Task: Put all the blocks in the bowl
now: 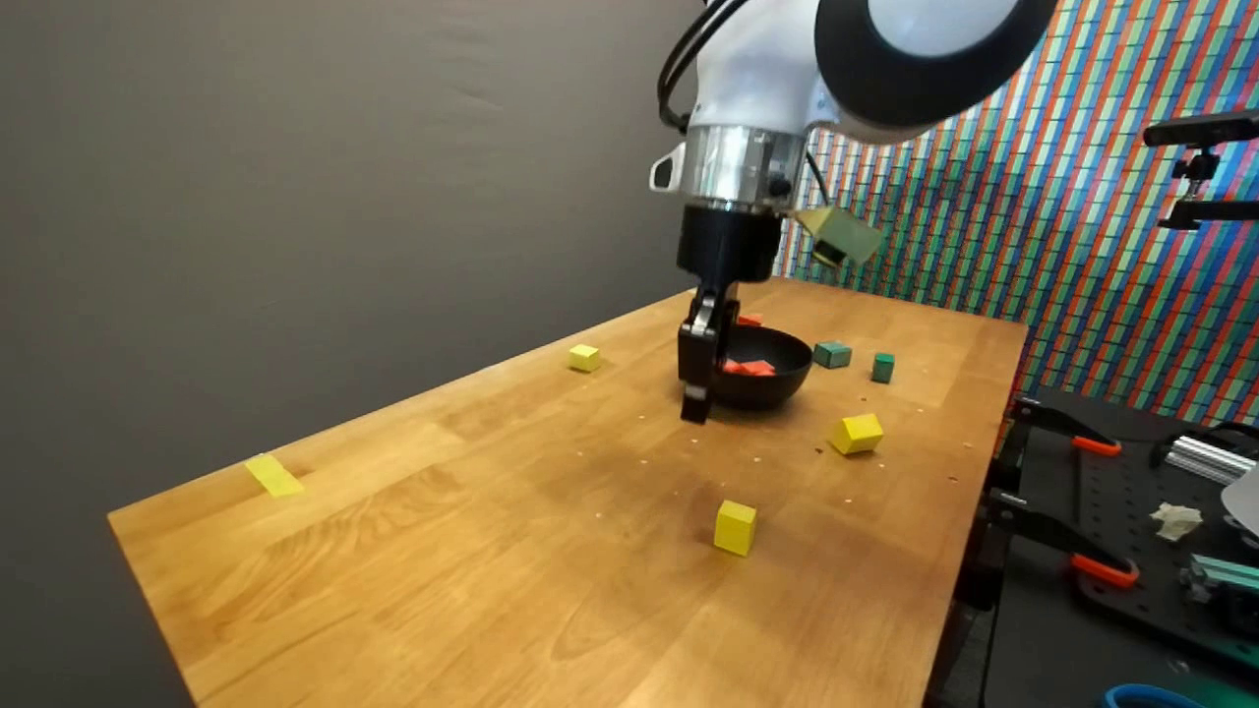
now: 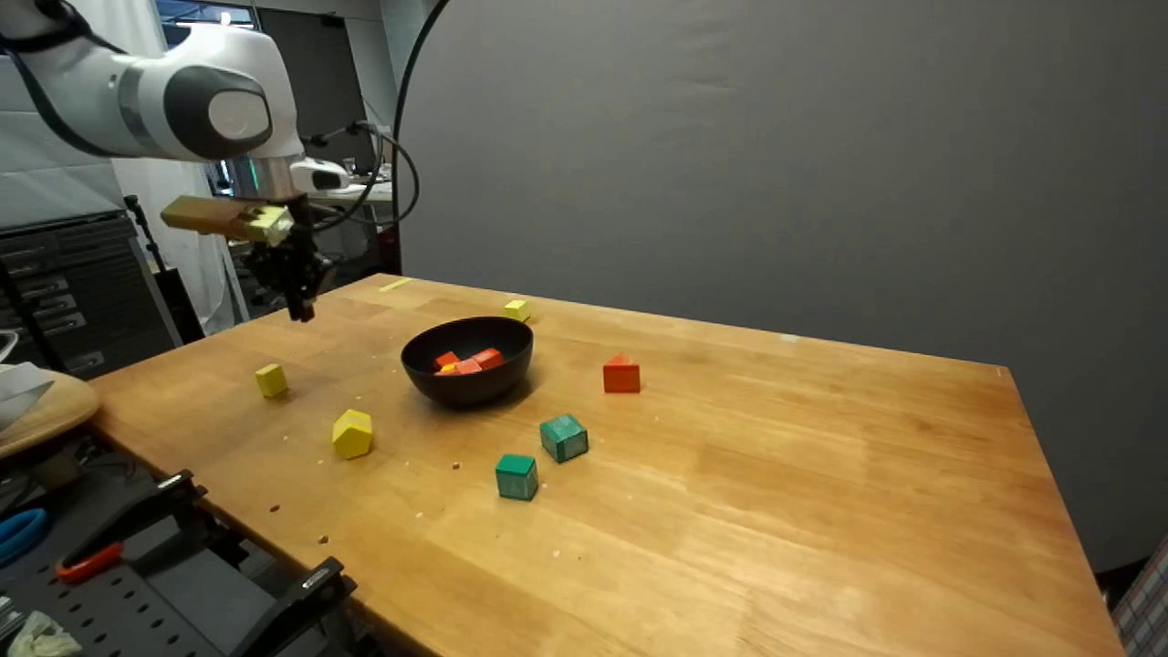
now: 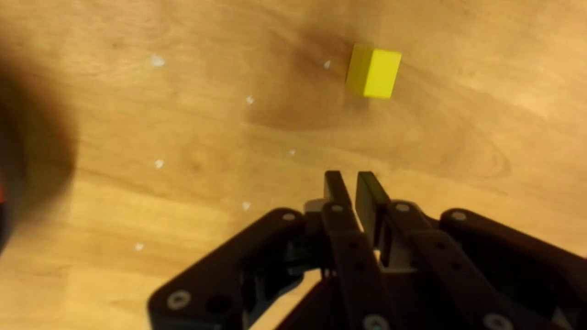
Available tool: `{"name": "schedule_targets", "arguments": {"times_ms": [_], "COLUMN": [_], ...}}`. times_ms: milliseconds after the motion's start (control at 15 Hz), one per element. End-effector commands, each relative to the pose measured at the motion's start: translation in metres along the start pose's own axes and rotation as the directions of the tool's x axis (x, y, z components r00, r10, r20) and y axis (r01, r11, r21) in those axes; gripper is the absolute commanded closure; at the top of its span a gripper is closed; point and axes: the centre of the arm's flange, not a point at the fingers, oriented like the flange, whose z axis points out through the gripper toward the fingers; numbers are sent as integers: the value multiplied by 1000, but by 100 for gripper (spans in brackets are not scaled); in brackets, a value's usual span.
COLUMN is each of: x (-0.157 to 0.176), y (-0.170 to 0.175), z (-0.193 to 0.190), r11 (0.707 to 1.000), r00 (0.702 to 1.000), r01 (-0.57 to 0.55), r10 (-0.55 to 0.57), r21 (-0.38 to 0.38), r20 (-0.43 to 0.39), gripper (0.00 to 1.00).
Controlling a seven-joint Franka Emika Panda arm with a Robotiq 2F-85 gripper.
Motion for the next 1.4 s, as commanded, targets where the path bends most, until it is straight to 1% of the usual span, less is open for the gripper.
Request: {"name": "schedule_targets", "arguments": {"times_ms": [0,67,133,200,333,400,467,533,667,733,800,1000,1133,1267,1333], "x": [-10,-10,-8,-7,-6,-6,-6,-7,-8,-8,-9,-11,-8,-4,-2], "y": [50,60,66,71,79,81,82,81,68,60,51,23,8,5,8], "z": [-69,-74,-76,-75,-73,-72,-67,-62,-47,-39,-30,-7,8,27,39], "r11": [990,984,976,971,959,955,952,948,950,954,962,978,984,987,989], "r00": [990,984,976,968,944,935,927,920,921,925,933,950,956,960,961], "r01": [-137,-176,-212,-233,-278,-293,-305,-316,-312,-298,-270,-206,-177,-160,-145], "r10": [138,177,210,226,263,276,287,299,296,283,254,192,166,150,141], "r21": [15,34,44,54,52,45,38,29,24,23,29,33,27,24,1], "r20": [-38,-12,51,106,200,225,243,253,254,255,255,246,243,238,237], "gripper": [66,71,70,65,49,41,34,25,12,3,0,0,0,0,0]}}
